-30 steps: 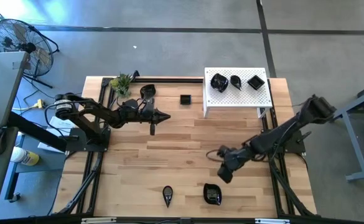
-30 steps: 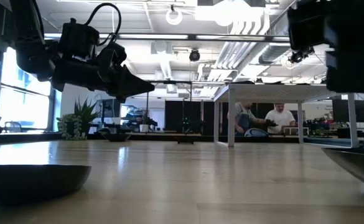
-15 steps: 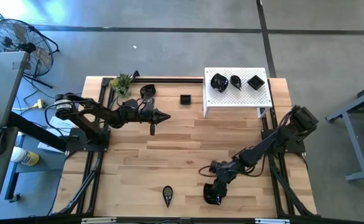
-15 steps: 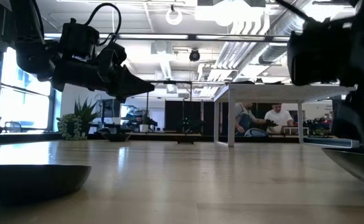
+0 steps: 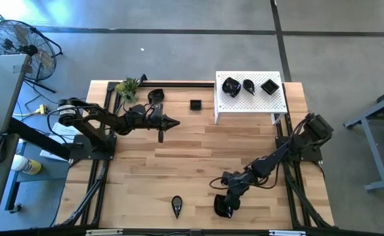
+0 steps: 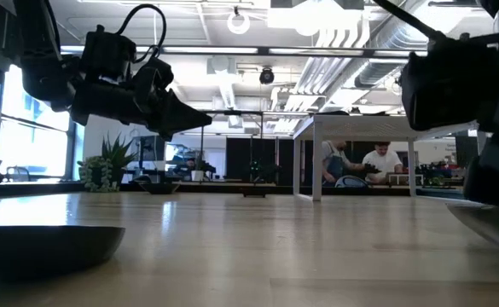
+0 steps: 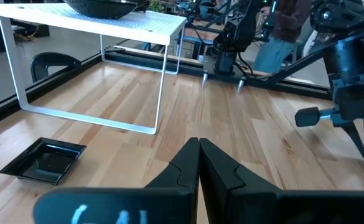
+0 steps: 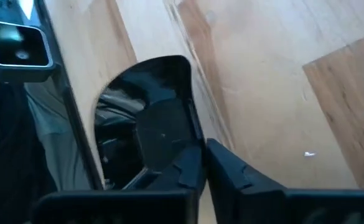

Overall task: Pick & Place Mini shaped plates
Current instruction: Stack the black leaf-shaped plate on top of the black leaf-shaped plates on the shelf

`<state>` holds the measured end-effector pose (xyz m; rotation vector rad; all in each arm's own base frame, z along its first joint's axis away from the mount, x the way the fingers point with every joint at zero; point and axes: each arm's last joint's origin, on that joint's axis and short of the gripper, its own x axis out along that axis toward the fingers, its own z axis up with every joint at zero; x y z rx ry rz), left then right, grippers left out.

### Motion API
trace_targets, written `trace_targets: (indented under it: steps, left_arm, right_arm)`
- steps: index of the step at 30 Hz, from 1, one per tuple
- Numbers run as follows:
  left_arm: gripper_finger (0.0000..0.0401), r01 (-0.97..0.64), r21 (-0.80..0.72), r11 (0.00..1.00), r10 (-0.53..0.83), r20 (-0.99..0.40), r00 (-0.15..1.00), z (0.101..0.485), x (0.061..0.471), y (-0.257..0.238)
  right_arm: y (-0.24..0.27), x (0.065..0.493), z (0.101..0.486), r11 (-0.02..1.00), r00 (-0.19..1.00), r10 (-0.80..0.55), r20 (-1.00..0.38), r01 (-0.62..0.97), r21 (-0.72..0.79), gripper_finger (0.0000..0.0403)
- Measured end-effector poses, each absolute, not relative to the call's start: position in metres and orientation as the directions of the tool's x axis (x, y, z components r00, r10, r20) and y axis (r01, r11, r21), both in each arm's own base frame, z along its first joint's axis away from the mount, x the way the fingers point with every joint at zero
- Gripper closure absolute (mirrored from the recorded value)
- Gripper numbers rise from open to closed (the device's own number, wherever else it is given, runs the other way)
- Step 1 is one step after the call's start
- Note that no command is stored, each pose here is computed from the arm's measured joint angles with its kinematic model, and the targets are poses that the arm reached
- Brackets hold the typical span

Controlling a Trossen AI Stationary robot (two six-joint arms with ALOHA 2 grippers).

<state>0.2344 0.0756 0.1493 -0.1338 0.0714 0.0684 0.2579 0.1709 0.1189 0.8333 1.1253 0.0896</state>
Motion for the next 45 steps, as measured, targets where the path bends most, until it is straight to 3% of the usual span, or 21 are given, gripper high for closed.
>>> trace_targets:
  steps: [10, 13, 17, 21, 30, 34, 40, 45]
  left_arm:
    - [0.0396, -0.072, -0.133, 0.988, 0.062, -0.076, 0.995, 0.149, 0.234, 0.076]
    - [0.0396, -0.072, -0.134, 0.988, 0.062, -0.076, 0.995, 0.149, 0.234, 0.076]
    - [0.0396, -0.072, -0.135, 0.988, 0.062, -0.075, 0.995, 0.149, 0.234, 0.075]
    - [0.0396, -0.061, -0.134, 0.989, 0.051, -0.072, 0.996, 0.15, 0.235, 0.074]
    - [0.0396, -0.059, -0.134, 0.989, 0.05, -0.071, 0.996, 0.15, 0.235, 0.074]
    - [0.0396, -0.059, -0.134, 0.989, 0.049, -0.071, 0.996, 0.15, 0.235, 0.074]
    - [0.0396, -0.059, -0.134, 0.989, 0.049, -0.074, 0.996, 0.149, 0.235, 0.074]
    - [0.0396, -0.059, -0.135, 0.989, 0.049, -0.075, 0.996, 0.149, 0.235, 0.074]
  right_arm:
    - [0.153, 0.257, 0.155, 0.693, 0.533, 0.45, -0.717, 0.298, 0.656, 0.0399]
    - [0.131, 0.251, 0.172, 0.708, 0.536, 0.391, -0.748, 0.344, 0.617, 0.0401]
    - [0.09, 0.236, 0.183, 0.749, 0.468, 0.218, -0.856, 0.482, 0.455, 0.0401]
    - [0.05, 0.227, 0.181, 0.769, 0.437, 0.054, -0.898, 0.556, 0.316, 0.0402]
    - [-0.009, 0.21, 0.152, 0.728, 0.515, -0.034, -0.857, 0.6, 0.332, 0.0395]
    - [-0.019, 0.207, 0.152, 0.746, 0.487, -0.051, -0.872, 0.599, 0.291, 0.0374]
    - [-0.024, 0.213, 0.172, 0.779, 0.441, -0.096, -0.892, 0.591, 0.208, 0.0306]
    - [-0.006, 0.227, 0.207, 0.877, 0.456, -0.114, -0.882, 0.463, 0.126, 0.0263]
